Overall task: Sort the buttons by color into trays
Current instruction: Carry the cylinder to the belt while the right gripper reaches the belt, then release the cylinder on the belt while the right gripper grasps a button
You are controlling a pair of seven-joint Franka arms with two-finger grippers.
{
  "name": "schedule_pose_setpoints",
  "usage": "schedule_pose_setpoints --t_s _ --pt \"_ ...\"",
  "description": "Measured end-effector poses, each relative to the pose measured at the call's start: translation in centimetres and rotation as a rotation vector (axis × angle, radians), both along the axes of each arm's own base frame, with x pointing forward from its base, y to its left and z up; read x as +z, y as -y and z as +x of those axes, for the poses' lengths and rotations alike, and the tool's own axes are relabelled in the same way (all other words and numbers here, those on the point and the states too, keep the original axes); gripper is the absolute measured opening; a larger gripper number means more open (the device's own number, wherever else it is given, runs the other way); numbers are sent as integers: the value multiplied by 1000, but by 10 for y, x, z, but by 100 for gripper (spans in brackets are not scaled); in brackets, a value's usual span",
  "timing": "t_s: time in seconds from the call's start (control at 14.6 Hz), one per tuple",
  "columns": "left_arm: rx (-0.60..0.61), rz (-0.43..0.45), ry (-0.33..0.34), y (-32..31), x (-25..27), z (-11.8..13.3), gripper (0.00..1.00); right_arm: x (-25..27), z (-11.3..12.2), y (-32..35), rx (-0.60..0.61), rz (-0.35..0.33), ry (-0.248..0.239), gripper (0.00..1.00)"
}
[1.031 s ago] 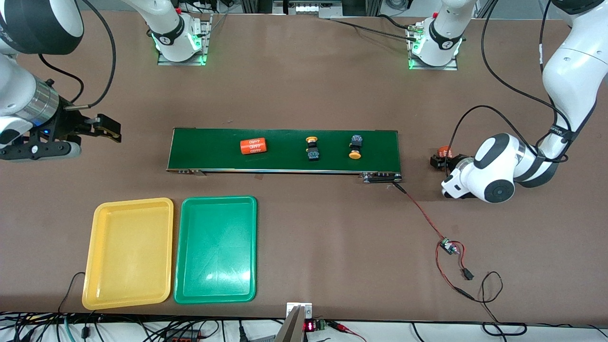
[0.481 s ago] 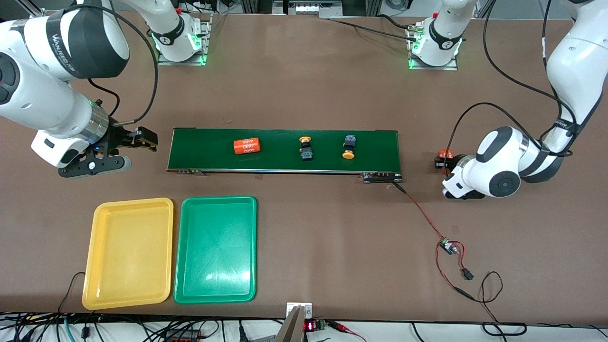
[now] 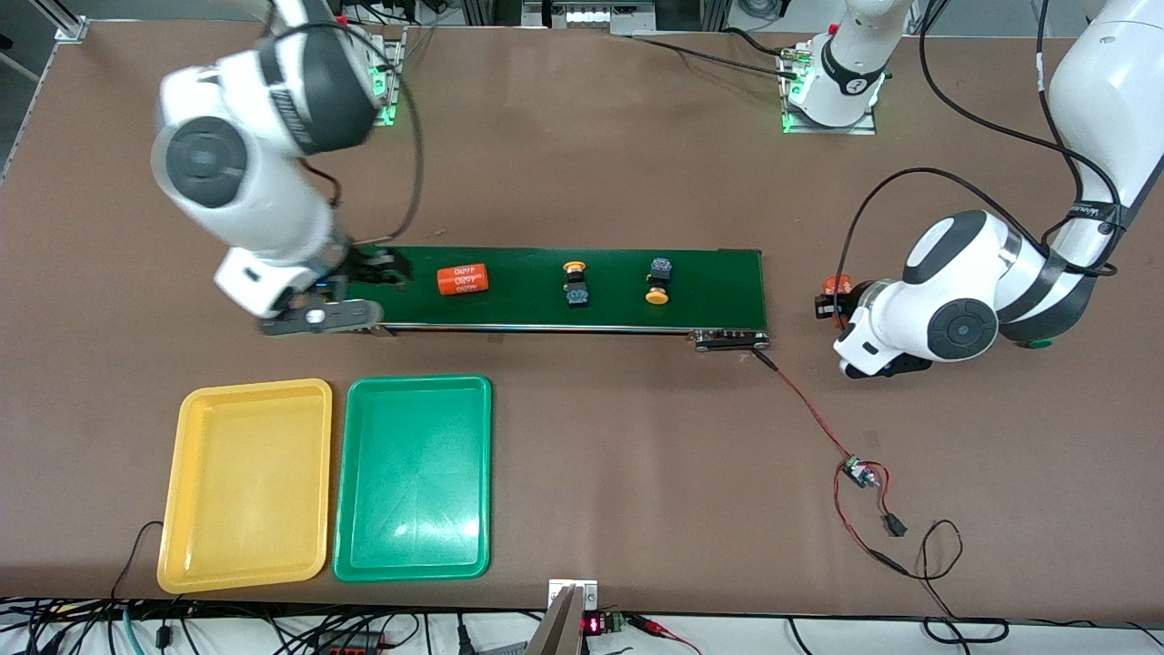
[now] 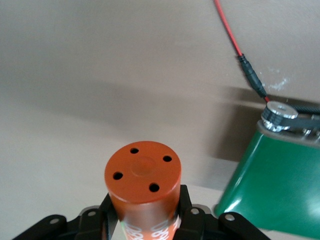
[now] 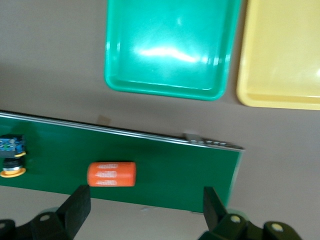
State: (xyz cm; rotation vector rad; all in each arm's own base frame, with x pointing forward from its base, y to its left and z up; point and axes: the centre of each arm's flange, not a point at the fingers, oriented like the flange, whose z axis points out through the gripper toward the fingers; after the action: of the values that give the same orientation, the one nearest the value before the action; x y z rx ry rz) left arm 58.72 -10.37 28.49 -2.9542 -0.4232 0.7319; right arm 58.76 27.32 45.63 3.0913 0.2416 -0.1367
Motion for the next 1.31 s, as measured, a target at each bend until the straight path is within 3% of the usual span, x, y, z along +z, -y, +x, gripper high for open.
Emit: schedule_pose_setpoints --t_s 0.21,0.41,0.55,0.82,1.1,1.31 --pt "224 9 -19 17 1 1 49 -34 -11 -35 0 -17 -46 100" --pt "444 40 -43 50 -1 0 49 -69 -32 -84 -94 -36 -76 100" --pt "555 43 -71 72 -7 -2 49 -85 -49 -115 -133 -57 -75 100" --pt "774 13 -133 88 -19 1 49 -112 -76 -160 -97 -73 -67 100" --pt "944 28 -150 104 -42 -13 49 -150 -88 -187 -55 -72 -46 100" --pt "1053 77 -177 114 -53 -27 49 -177 -84 -191 -35 -64 -25 100"
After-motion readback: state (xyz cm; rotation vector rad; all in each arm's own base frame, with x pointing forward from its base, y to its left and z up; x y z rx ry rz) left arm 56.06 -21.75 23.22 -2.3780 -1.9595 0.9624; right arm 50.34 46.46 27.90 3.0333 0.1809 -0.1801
